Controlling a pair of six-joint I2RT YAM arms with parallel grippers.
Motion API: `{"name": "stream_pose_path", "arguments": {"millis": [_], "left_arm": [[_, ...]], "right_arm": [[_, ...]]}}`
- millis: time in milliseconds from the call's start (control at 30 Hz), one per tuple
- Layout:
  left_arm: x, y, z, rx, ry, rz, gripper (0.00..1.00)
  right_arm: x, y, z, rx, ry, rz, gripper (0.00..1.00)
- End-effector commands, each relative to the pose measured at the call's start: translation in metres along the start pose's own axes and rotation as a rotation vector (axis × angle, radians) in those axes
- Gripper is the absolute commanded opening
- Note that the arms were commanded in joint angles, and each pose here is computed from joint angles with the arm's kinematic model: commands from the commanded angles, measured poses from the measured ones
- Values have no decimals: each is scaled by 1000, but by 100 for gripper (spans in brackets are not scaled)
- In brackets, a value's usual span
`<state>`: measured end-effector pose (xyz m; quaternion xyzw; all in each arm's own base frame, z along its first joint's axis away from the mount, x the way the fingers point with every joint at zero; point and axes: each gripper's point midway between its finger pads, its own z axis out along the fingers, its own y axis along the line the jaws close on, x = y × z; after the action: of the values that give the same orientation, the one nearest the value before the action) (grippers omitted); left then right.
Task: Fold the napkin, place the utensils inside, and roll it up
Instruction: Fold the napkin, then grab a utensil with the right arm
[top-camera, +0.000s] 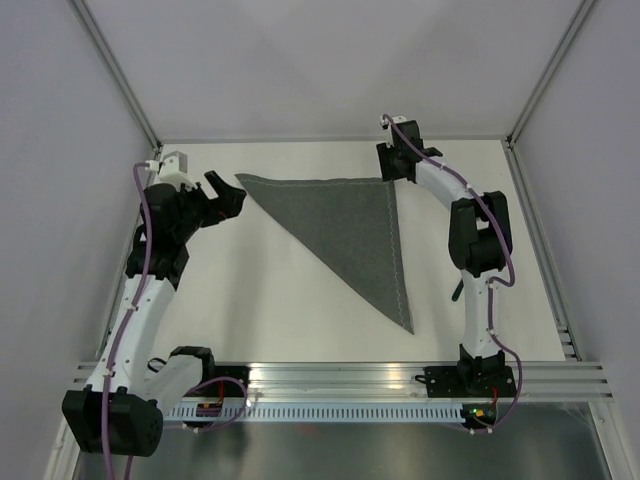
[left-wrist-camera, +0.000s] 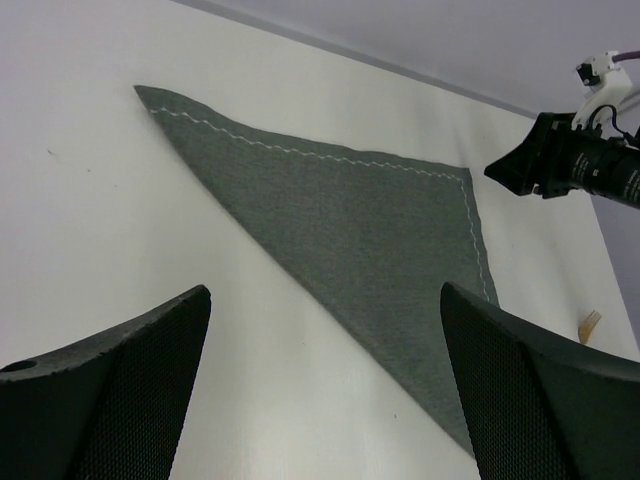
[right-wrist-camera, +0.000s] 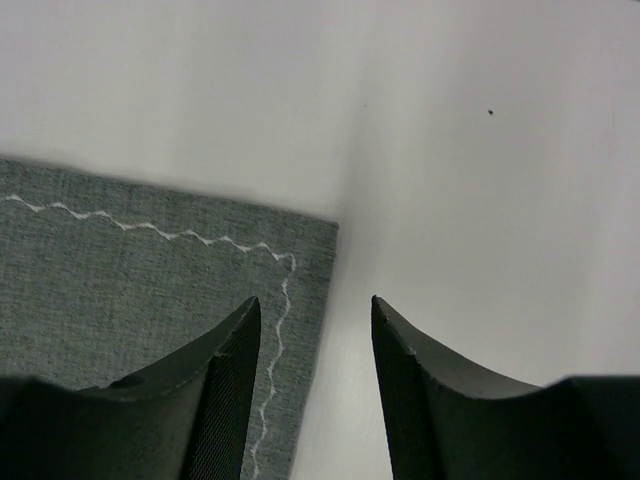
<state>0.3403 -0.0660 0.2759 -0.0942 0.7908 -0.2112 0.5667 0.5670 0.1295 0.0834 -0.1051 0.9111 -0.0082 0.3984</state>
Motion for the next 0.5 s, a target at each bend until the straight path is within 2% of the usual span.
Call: {"name": "stream_pose_path", "arguments": {"millis": [0, 67, 133, 167, 200, 233, 267, 300, 333, 400, 433, 467], "left_arm": [[1, -25, 2, 144, -34, -57, 100], [16, -22, 3, 147, -14, -80, 100], [25, -21, 1, 157, -16, -87, 100], [27, -21, 0, 157, -13, -88, 100], [28, -21, -1, 159, -14, -88, 100], [33, -20, -1, 164, -3, -89, 100], [33, -22, -3, 173, -3, -88, 100], [35, -23, -5, 179, 1, -87, 100], [40, -24, -6, 189, 13, -92, 100], [42, -27, -8, 208, 9, -98, 100], [49, -27, -9, 222, 29, -102, 100], [48, -30, -11, 235, 25, -102, 100]], "right_arm": [[-24, -32, -45, 5, -37, 42, 54], [-5, -39, -57, -21, 14, 40, 52], [-1, -61, -82, -45, 13, 53, 52], [26, -81, -87, -34, 82, 70, 52], [27, -93, -105, -32, 71, 48, 52], [58, -98, -113, -47, 147, 39, 51], [72, -117, -123, -50, 169, 62, 51], [76, -125, -141, -48, 164, 53, 51], [107, -128, -150, -60, 239, 22, 51], [125, -141, -177, -42, 262, 22, 51], [153, -137, -186, -60, 329, 18, 54], [161, -138, -195, -51, 345, 16, 55]]}}
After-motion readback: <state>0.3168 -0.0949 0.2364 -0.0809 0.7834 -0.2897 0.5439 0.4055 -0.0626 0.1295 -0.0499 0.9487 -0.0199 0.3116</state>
